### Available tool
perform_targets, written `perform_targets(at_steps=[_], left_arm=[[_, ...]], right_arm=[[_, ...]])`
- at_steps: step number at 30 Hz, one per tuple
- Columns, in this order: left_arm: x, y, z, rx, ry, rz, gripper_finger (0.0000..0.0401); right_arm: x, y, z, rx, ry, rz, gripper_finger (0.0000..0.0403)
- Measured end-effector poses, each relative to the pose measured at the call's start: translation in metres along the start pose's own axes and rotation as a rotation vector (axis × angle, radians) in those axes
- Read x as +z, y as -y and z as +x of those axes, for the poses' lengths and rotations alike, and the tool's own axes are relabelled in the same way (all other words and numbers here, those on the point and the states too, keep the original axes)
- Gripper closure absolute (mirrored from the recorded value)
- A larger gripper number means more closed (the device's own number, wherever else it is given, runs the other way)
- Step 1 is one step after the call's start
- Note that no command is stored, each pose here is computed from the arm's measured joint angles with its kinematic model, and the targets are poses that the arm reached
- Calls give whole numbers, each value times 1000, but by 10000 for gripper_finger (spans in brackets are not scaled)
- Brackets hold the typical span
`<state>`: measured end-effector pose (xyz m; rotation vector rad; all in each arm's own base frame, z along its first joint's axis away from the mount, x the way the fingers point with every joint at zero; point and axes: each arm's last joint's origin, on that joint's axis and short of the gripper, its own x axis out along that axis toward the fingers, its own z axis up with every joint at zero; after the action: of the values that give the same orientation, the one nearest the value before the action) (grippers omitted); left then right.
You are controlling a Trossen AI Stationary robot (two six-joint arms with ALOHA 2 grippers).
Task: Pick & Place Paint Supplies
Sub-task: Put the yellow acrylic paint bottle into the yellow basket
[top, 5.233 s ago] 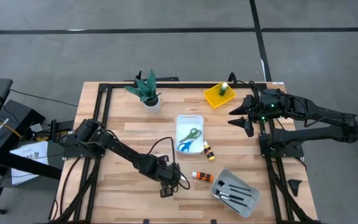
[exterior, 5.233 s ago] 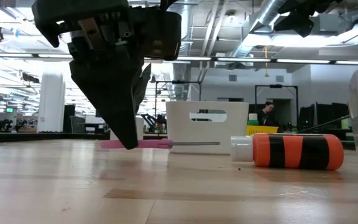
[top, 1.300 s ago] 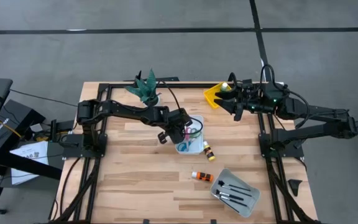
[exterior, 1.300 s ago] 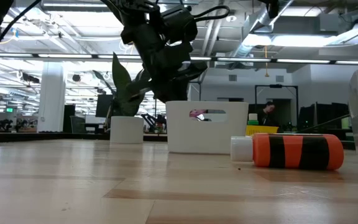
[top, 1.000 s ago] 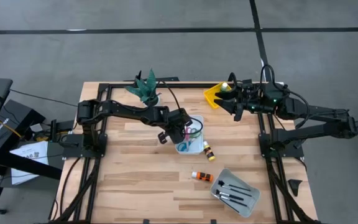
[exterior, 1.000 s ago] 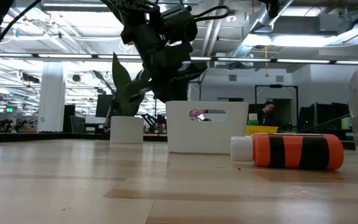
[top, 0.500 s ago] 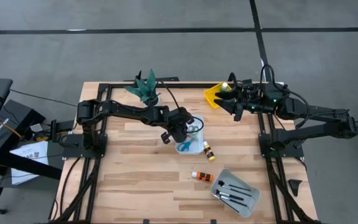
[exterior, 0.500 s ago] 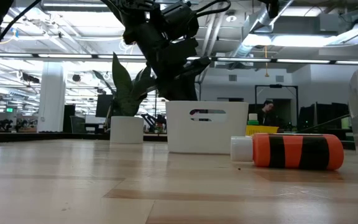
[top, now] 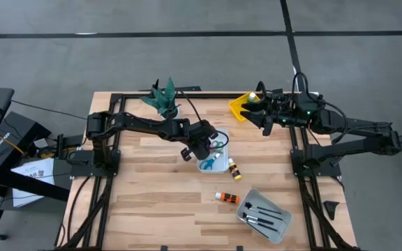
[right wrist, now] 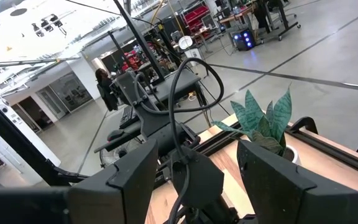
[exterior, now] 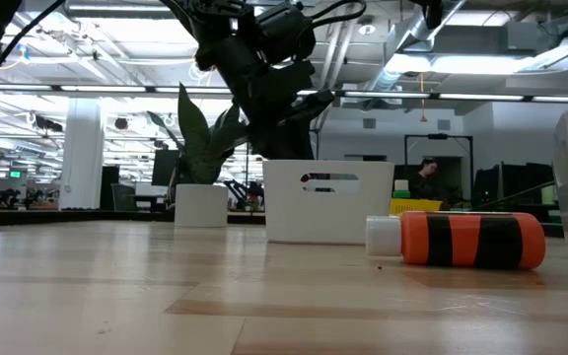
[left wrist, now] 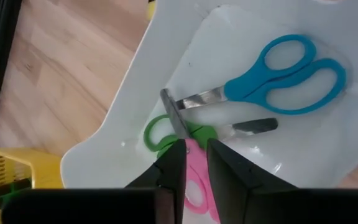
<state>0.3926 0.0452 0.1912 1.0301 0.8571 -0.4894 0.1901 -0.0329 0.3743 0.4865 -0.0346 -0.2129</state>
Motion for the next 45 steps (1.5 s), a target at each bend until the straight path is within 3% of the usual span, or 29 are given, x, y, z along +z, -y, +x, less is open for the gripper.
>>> perform_targets(at_steps=[8, 14, 26, 34, 40, 45], left_arm=[[1, -13, -10, 151, -63, -10, 338], [1, -27, -32, 270, -45, -96, 340], [-27, -54, -120, 525, 12, -445, 338], [-34, -56, -180, 667, 106, -609, 336], [-31, -52, -201, 707, 141, -621, 335], [-32, -48, -202, 676, 164, -734, 335]], right_arm=[[-1, 0, 0, -3, -5, 0, 186], [-5, 3, 0, -28, -53, 0, 186], [-44, 7, -10, -167, -428, 73, 186], [-73, 4, -13, -249, -665, 105, 186], [-91, -4, -6, -273, -761, 132, 186], [-108, -10, 4, -303, -838, 176, 186]])
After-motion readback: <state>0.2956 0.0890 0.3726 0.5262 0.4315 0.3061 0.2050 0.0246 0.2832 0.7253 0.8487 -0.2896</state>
